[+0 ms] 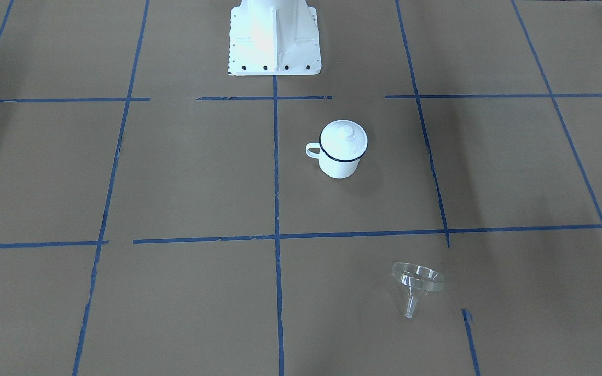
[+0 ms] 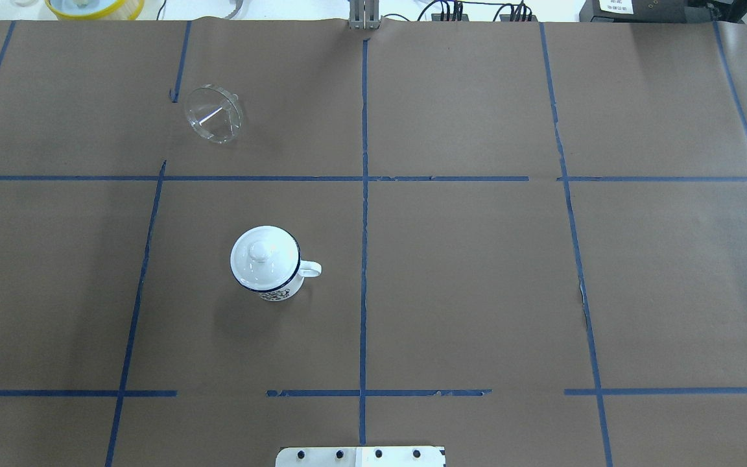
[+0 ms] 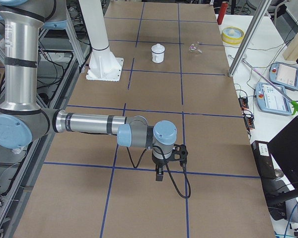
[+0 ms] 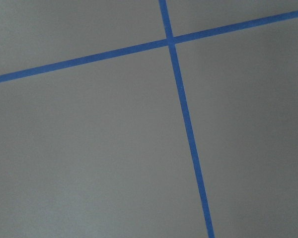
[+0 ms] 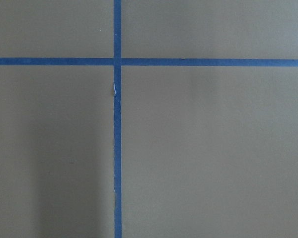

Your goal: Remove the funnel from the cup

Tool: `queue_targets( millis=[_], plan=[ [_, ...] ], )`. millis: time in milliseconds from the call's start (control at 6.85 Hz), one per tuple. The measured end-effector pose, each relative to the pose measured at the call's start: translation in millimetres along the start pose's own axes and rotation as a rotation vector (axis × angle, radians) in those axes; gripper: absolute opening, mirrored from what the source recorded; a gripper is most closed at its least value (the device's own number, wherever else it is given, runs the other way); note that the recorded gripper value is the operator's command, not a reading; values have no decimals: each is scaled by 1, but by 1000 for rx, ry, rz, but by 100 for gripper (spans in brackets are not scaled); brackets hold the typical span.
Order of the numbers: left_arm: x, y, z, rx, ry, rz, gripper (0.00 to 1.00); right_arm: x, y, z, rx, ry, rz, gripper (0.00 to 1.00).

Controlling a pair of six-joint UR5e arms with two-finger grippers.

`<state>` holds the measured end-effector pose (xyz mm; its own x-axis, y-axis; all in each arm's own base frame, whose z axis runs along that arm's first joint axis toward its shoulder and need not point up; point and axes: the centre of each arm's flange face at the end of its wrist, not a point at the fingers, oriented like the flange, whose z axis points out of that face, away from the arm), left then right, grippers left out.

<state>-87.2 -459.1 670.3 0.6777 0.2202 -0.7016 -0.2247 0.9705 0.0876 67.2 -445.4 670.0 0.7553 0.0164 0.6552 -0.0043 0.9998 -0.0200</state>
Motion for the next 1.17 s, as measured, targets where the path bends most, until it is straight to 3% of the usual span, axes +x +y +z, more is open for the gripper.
queue_targets(
  millis=[438, 876, 1168],
  plan=[
    [-2, -9, -12, -14, -99, 10, 100, 0, 0, 0, 0, 0, 0, 100],
    [6, -16, -22, 11, -116, -105, 100, 0, 0, 0, 0, 0, 0, 100],
    [10, -19, -26, 21, -115, -118, 100, 0, 0, 0, 0, 0, 0, 100]
  ],
)
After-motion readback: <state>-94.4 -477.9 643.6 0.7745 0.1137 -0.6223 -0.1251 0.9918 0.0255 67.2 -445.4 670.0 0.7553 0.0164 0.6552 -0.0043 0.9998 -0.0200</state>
